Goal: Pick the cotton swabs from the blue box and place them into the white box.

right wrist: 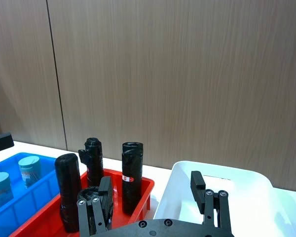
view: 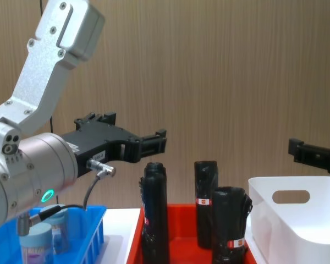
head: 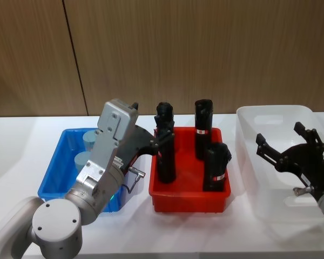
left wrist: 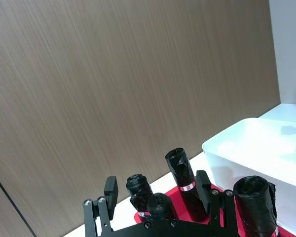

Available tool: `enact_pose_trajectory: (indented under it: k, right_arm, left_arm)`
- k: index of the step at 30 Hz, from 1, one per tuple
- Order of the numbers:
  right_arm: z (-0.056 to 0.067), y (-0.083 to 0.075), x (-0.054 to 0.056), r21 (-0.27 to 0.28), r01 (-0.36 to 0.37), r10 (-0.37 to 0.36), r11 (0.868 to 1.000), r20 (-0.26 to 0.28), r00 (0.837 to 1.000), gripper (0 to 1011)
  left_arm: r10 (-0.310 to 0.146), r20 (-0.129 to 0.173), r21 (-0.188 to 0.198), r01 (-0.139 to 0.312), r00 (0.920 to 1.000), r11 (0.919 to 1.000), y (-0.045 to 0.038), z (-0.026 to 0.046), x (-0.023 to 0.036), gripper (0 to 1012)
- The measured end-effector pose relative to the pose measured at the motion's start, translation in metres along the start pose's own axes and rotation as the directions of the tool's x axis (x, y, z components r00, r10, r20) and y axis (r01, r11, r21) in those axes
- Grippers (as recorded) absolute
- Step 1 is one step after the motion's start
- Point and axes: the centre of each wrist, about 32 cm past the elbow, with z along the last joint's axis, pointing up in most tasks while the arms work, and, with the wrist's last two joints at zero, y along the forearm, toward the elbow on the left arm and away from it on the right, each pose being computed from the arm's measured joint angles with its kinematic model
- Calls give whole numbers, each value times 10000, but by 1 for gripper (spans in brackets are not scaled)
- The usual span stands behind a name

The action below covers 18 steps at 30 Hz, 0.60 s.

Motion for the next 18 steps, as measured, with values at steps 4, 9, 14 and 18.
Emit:
enact_pose_trajectory:
  k: [4,9,14,18]
  right_arm:
    - [0,0,0,0,0,0,10000,0,10000,1002]
    - [0,0,0,0,0,0,10000,0,10000,1002]
    - [0,0,0,0,0,0,10000,0,10000,1002]
    - [0,0,0,-1,0,0,10000,0,10000,1002]
  left_arm:
    - [0,0,0,0,10000,10000,0,0,0,1004]
    - [0,0,0,0,10000,10000,0,0,0,1004]
    - [0,0,0,0,10000,10000,0,0,0,1004]
    - [0,0,-1,0,10000,10000,0,0,0,1004]
